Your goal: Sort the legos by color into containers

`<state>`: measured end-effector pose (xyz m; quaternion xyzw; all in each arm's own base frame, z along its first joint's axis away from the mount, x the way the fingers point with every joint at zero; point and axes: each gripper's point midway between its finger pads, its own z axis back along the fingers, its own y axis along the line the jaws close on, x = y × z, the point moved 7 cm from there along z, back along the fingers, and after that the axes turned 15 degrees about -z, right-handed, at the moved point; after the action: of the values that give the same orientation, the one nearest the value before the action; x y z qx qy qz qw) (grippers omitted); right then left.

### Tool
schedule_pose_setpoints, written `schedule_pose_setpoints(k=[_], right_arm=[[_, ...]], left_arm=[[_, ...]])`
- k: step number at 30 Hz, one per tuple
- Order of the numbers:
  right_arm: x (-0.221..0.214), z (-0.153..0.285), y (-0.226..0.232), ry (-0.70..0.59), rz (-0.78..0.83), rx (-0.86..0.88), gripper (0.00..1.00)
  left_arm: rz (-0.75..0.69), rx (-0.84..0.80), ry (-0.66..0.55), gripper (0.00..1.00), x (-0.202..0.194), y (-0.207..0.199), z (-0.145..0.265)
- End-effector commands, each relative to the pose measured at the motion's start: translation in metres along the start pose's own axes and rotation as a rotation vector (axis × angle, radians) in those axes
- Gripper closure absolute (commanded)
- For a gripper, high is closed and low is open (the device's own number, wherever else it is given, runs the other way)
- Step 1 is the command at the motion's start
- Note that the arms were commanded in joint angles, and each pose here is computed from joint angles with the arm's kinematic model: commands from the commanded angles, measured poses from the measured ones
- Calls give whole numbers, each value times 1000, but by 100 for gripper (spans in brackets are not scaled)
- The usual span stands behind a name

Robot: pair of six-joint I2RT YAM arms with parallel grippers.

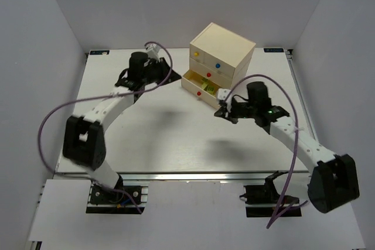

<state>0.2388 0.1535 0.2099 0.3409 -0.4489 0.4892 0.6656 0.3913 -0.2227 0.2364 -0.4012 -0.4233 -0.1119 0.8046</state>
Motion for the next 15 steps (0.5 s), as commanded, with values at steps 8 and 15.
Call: schedule_pose_setpoints(k=[8, 15], right_arm=[[11, -113, -60, 432, 22, -462, 100], [7, -137, -94, 562, 77, -744, 100]], left_arm=[[-318, 453, -2, 21, -57, 14, 136], [-370, 607, -112, 11, -48, 12, 168]])
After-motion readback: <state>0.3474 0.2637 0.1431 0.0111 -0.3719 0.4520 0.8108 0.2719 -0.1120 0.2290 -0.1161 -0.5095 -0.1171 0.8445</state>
